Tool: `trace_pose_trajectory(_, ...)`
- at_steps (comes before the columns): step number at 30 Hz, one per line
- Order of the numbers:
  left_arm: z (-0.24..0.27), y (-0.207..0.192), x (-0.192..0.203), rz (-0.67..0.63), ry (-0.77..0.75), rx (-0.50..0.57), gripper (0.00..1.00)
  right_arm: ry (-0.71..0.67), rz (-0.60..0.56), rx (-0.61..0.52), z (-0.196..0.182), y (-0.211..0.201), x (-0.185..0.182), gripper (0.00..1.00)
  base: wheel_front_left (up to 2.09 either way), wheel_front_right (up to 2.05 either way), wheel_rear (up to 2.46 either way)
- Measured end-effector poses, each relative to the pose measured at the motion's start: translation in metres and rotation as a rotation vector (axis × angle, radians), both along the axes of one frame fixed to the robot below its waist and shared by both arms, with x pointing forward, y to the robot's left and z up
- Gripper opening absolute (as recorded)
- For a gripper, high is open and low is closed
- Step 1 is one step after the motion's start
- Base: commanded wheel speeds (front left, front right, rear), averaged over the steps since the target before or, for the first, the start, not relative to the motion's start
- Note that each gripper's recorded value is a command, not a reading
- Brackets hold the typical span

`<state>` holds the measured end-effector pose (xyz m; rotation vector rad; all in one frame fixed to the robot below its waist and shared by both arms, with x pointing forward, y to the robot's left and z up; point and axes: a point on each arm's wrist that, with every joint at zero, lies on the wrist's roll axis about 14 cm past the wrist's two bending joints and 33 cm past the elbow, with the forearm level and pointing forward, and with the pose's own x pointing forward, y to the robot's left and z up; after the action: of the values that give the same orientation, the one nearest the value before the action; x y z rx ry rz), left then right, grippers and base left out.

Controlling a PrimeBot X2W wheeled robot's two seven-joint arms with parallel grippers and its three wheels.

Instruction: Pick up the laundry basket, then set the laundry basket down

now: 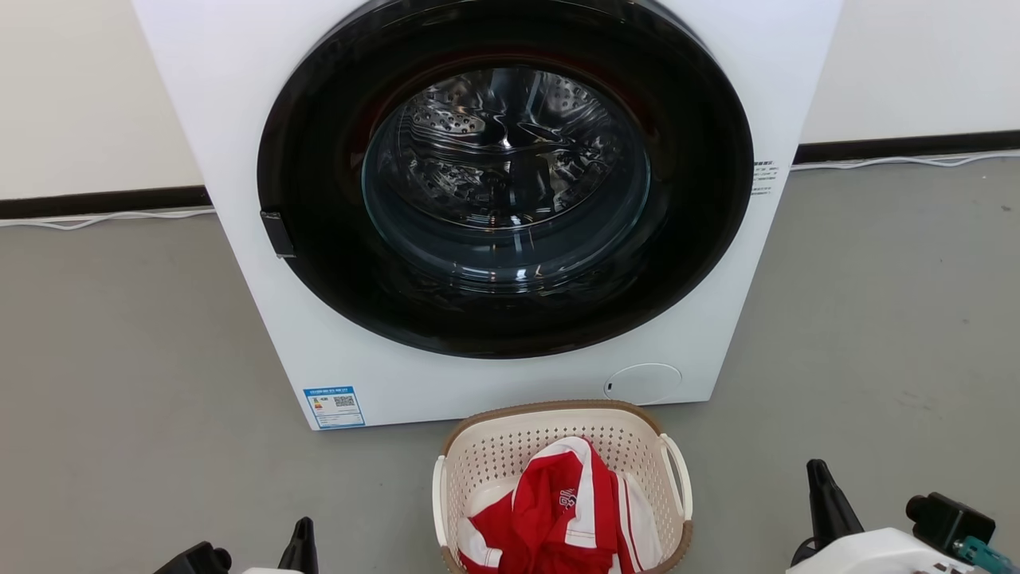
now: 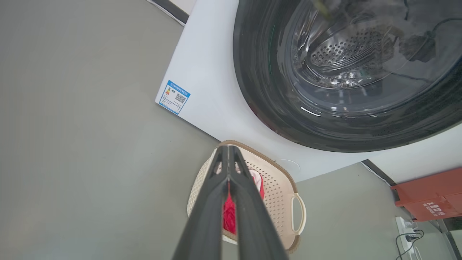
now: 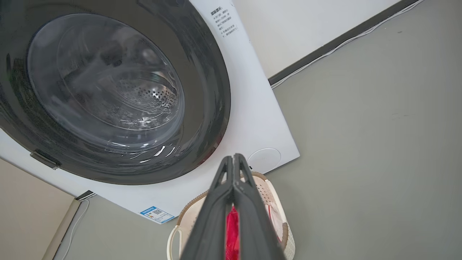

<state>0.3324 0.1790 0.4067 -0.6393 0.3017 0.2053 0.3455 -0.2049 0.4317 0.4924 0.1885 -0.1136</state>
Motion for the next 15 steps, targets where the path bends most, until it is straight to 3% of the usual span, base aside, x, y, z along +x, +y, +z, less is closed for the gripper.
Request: trace_pose_trajectory(15, 0.0041, 0.0001, 0.0044, 0.031, -0.011, -0.170, 0.00, -0.015, -0.055, 0.186, 0.0053, -0.0035, 0.0044, 0.00, 0.00, 0.00, 0.00)
